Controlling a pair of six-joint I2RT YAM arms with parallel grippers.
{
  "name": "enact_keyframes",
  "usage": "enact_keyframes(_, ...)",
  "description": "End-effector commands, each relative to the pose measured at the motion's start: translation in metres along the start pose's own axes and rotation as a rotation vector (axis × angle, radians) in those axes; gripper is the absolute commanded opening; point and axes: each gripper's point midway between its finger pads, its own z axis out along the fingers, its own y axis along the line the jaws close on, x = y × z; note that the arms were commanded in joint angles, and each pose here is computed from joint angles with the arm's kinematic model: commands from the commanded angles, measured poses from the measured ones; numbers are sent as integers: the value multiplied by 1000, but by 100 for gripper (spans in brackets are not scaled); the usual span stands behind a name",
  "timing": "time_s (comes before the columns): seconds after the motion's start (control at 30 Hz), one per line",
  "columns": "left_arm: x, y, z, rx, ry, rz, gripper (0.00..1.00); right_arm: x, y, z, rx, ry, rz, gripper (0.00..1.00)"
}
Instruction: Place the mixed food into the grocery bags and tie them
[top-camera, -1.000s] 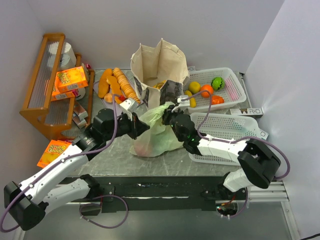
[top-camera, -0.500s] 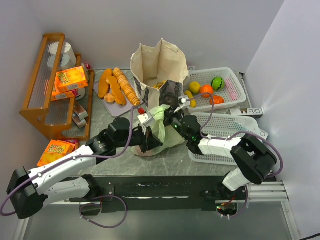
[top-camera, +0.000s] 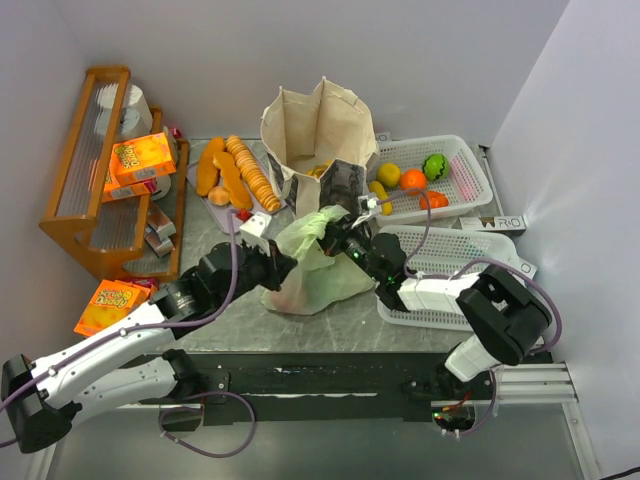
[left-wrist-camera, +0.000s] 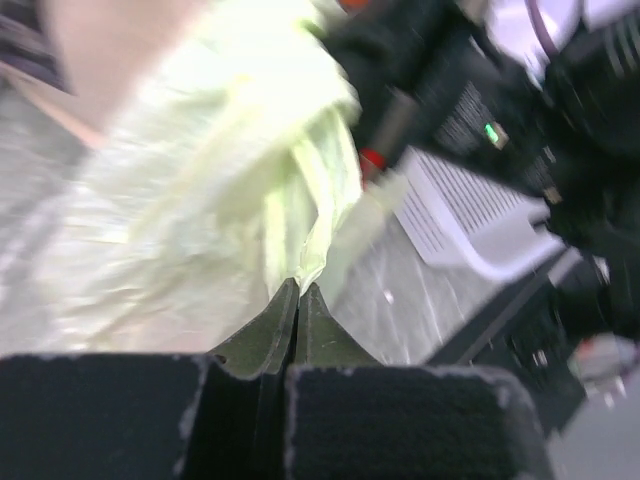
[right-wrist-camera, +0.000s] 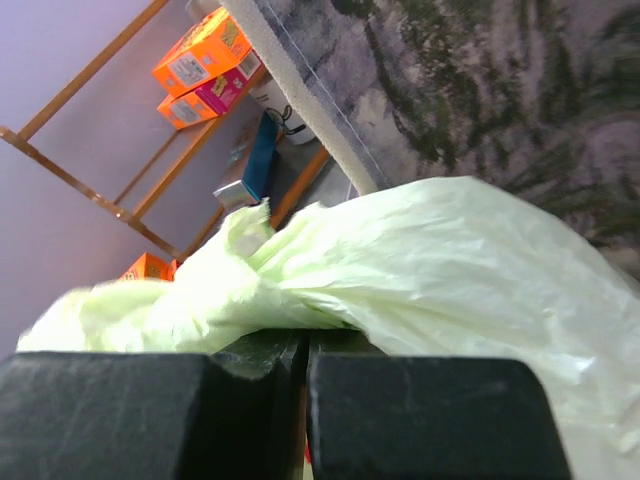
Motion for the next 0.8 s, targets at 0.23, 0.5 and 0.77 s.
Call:
enact_keyframes(0.23, -54, 4, 4, -87, -127, -1, 1, -35, -5, -5, 61, -160, -63, 0)
enact_keyframes(0.5, -56, -6, 4, -29, -111, 43, 12, -51, -1, 13, 53, -216, -127, 0)
enact_keyframes(0.77, -95, -21, -16, 48, -166, 110, 94, -52, 4, 17, 28, -209, -146, 0)
